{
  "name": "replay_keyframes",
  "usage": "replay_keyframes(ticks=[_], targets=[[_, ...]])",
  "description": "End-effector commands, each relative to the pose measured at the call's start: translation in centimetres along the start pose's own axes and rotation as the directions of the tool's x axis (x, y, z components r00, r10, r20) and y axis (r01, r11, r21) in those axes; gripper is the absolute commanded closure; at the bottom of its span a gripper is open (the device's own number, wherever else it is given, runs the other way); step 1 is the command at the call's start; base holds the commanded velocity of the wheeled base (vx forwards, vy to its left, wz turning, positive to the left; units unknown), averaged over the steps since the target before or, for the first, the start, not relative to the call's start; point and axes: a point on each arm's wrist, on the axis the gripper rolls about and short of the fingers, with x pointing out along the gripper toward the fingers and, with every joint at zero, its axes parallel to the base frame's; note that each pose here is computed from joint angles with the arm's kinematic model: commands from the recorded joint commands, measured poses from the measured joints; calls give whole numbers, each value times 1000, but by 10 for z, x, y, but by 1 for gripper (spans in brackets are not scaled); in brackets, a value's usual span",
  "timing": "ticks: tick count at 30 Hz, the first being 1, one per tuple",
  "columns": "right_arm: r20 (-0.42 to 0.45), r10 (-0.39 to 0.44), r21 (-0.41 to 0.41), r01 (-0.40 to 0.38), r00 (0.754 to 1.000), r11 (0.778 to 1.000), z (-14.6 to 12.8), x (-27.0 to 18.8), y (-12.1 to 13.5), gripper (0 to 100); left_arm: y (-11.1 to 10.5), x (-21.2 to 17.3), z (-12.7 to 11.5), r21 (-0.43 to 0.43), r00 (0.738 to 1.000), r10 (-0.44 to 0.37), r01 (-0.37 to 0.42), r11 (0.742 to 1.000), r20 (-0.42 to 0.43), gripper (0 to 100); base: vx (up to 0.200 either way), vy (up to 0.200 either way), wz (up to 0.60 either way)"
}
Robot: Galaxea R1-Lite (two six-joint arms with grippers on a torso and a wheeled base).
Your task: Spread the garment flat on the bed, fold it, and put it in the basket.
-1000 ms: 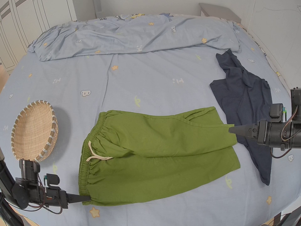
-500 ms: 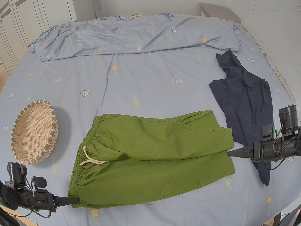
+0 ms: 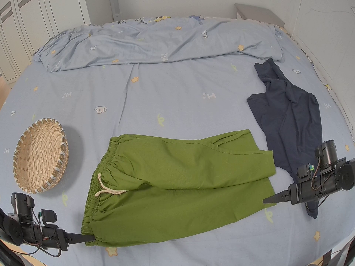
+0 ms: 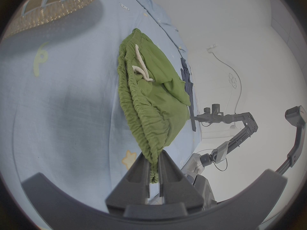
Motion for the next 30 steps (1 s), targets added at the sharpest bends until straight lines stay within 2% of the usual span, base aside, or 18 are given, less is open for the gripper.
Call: replay_keyframes(ticks=[1,2,5,19,30], targets=[[-40,34,63,-32,999,998,-3,10,-16,0,0,0,-5,-21,1000,-1,1,1000,-9,100,0,0,0],[-25,77,70,-75,997,995,-2,8,-19,0,0,0,-5,-23,1000,-2,2,1000,-11,100,0,0,0],[-1,124,85,-124,992,989,0,5,-23,0,1,1,-5,-26,1000,-5,5,1000,-13,100,0,0,0],[-31,130,115,-125,991,985,0,19,-37,0,0,2,-5,-22,1000,-15,15,1000,-19,100,0,0,0],[-63,169,126,-160,984,979,6,39,-45,0,-1,2,-6,-23,1000,-18,18,1000,-23,100,0,0,0]])
